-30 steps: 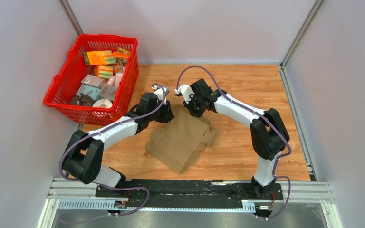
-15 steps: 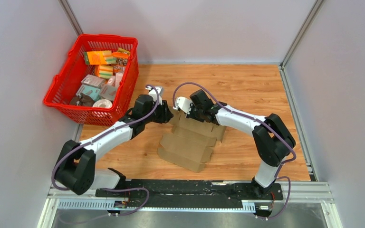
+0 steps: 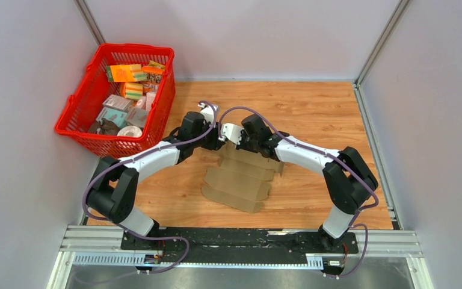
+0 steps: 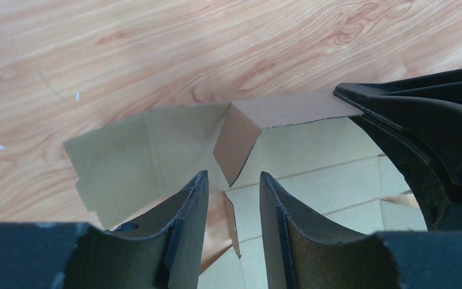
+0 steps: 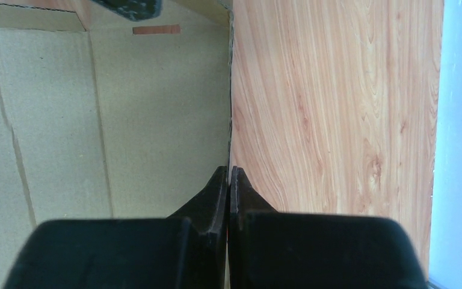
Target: Fold the paper box
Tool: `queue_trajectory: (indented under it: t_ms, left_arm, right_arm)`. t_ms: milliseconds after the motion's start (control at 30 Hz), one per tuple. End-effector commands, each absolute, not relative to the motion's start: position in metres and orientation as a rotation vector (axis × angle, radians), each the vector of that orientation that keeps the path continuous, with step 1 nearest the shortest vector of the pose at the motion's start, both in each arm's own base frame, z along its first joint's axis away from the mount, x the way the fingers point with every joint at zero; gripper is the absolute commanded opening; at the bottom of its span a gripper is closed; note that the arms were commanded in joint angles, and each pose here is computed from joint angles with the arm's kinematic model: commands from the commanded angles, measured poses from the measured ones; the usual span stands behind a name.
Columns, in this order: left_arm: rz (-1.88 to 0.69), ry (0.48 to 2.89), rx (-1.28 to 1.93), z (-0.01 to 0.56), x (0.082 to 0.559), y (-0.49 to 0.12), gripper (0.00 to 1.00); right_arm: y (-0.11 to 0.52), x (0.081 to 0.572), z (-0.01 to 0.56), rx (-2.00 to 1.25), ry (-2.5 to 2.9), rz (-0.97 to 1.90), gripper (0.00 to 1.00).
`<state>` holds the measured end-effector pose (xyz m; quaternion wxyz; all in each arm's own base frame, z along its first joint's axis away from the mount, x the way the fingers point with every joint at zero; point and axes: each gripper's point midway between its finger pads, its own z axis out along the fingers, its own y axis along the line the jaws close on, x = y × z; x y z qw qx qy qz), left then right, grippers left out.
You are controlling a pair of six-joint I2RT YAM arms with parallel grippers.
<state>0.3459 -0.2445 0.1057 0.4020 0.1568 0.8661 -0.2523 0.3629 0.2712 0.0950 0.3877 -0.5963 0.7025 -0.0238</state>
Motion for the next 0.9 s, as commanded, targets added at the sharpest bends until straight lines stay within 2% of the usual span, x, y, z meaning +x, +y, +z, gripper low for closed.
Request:
queue_trajectory:
  t_ms: [0, 233, 367, 433, 500, 533, 567, 633, 667, 867]
  left_arm:
    - [-0.566, 2.073, 0.505, 0.132, 0.366, -0.252, 0.45]
    - [-0.565, 2.085, 0.6, 0.124, 0.367, -0.266, 0.42]
    - [-0.502, 2.081, 0.61, 0.123, 0.37, -0.268, 0.33]
    - [-0.433, 2.071, 0.583, 0.125, 0.375, -0.263, 0.22]
    - [-0.404, 2.061, 0.56, 0.124, 0.374, -0.261, 0.11]
    - [-0.381, 2.037, 0.508, 0.131, 0.379, -0.257, 0.08]
    - [-0.372, 2.034, 0.486, 0.132, 0.379, -0.254, 0.06]
    - [-0.365, 2.024, 0.418, 0.134, 0.379, -0.25, 0.0]
    - [-0.373, 2.015, 0.397, 0.136, 0.379, -0.25, 0.0]
    - [-0.389, 1.999, 0.285, 0.14, 0.37, -0.248, 0.0]
  right_arm:
    - [0.282, 0.369, 0.125, -1.478, 1.686, -0.047, 0.0]
    - [0.284, 0.369, 0.13, -1.479, 1.663, -0.043, 0.0]
    - [0.284, 0.369, 0.136, -1.463, 1.646, -0.045, 0.02]
    - [0.283, 0.37, 0.138, -1.451, 1.648, -0.062, 0.03]
    - [0.28, 0.371, 0.139, -1.409, 1.667, -0.08, 0.1]
    - [0.275, 0.377, 0.143, -1.358, 1.684, -0.119, 0.13]
    - [0.273, 0.377, 0.145, -1.295, 1.716, -0.113, 0.23]
    - [0.263, 0.38, 0.151, -1.179, 1.763, -0.149, 0.35]
    - [0.257, 0.379, 0.161, -1.105, 1.782, -0.144, 0.43]
    - [0.228, 0.348, 0.206, -0.605, 2.001, 0.01, 0.62]
